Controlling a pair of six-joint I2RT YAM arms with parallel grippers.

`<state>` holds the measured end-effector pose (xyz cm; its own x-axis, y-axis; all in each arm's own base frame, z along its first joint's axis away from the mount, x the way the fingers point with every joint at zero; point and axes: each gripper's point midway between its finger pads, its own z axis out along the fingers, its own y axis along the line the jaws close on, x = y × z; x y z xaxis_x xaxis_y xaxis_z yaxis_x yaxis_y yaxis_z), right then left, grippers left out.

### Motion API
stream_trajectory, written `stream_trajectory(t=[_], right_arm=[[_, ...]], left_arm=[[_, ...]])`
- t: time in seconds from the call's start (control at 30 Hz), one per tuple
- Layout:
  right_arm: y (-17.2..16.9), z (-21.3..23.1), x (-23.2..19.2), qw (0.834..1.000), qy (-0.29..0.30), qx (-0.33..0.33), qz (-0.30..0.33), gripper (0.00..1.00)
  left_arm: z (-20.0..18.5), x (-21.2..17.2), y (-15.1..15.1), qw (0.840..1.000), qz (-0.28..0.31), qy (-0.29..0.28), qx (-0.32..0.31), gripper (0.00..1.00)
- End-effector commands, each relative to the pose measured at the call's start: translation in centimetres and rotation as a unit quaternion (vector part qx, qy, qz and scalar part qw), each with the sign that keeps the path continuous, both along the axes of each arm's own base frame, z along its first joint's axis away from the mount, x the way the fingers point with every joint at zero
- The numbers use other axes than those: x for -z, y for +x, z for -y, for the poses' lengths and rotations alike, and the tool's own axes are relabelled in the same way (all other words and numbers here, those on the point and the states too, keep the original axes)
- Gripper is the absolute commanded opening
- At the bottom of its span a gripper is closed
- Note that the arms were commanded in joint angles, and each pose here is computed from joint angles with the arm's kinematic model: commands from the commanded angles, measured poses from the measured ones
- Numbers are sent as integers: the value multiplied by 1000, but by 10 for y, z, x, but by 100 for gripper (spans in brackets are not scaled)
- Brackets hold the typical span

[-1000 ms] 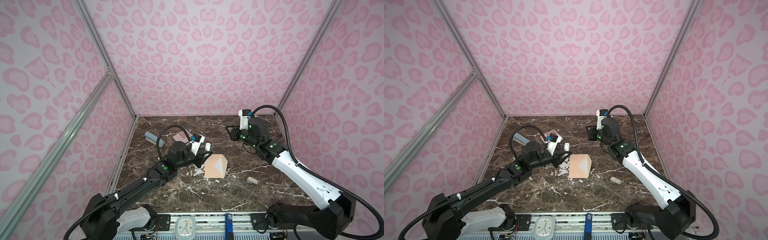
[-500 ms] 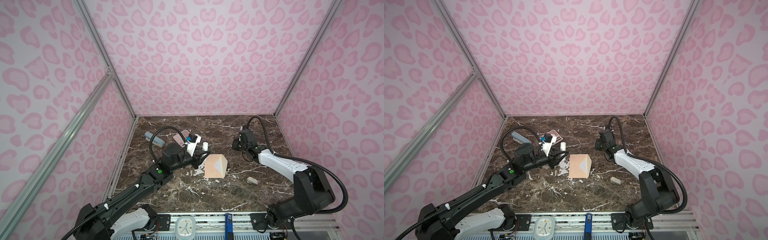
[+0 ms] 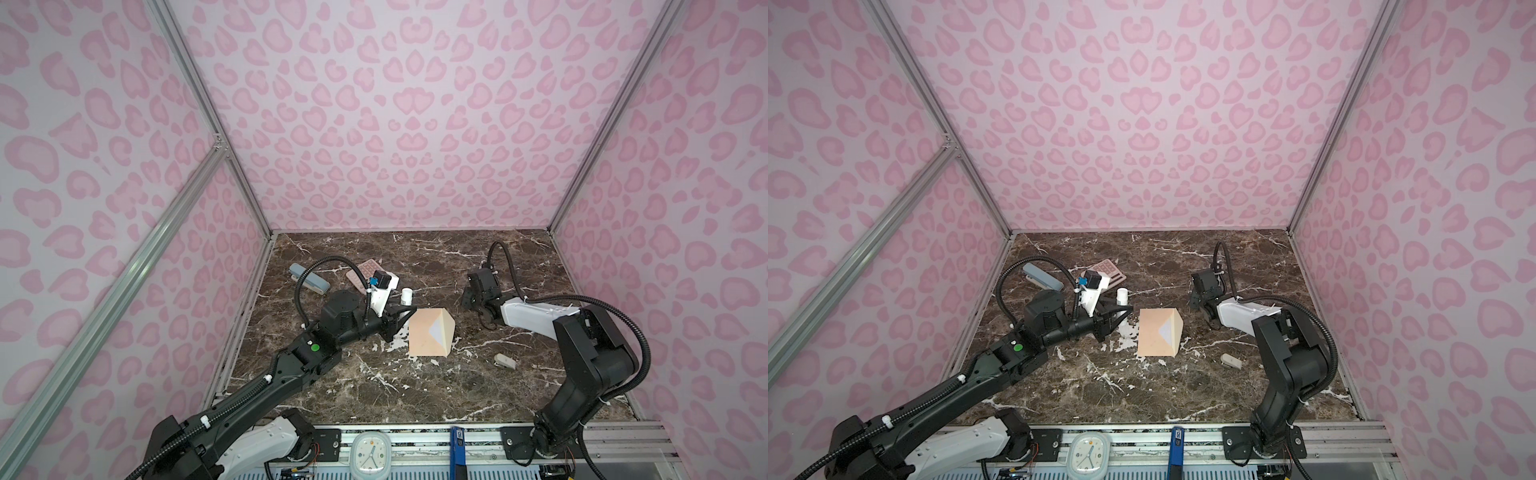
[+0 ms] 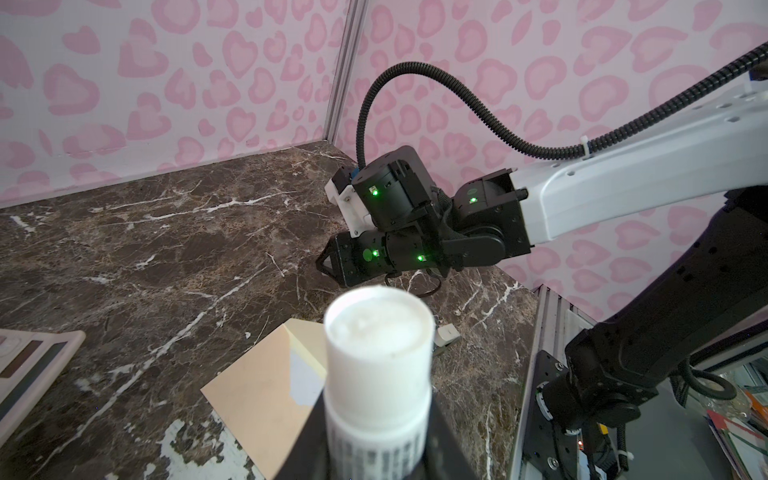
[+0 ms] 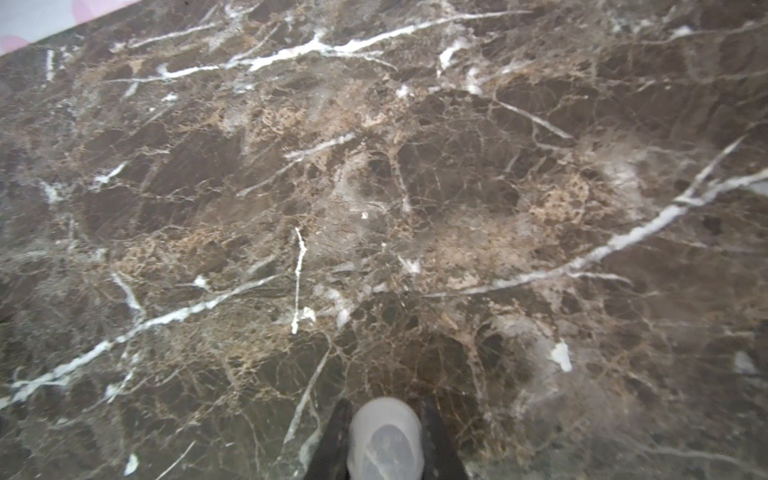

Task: Place the letter into the envelope and seal it
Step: 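Carry the cap away and set it on the table with the right gripper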

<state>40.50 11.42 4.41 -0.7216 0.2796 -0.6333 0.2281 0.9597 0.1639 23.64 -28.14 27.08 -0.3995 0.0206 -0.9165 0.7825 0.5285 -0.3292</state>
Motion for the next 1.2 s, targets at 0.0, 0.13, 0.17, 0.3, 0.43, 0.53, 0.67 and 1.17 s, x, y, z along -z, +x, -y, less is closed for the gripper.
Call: stream_trajectory(t=[0.0, 0.13, 0.17, 0.3, 0.43, 0.53, 0.67, 1.17], right_arm=[[4, 7, 4, 1000, -15, 19, 15, 26], [0, 8, 10, 1000, -15, 23, 13, 28], [-2, 8, 12, 1000, -18, 23, 11, 29], [-6, 8, 14, 999, -29, 21, 9, 31], [-11, 6, 18, 999, -30, 18, 4, 32], [-13, 4, 18, 999, -34, 14, 3, 34], [-15, 5, 16, 999, -37, 12, 3, 38], [-7, -5, -39, 999, -18, -5, 32, 59]], left_arm=[[0, -3, 0, 1000, 9, -4, -1, 4], [-1, -3, 1, 1000, 9, -3, -2, 4], [-1, -4, 0, 1000, 11, -3, -1, 4], [-1, -5, 1, 1000, 11, -4, -3, 4], [-2, -6, 0, 1000, 13, -5, -3, 4], [-2, -9, 0, 1000, 15, -7, -4, 4], [-3, -10, 0, 1000, 18, -5, -5, 4], [-6, -12, 4, 1000, 21, -3, -20, 4]])
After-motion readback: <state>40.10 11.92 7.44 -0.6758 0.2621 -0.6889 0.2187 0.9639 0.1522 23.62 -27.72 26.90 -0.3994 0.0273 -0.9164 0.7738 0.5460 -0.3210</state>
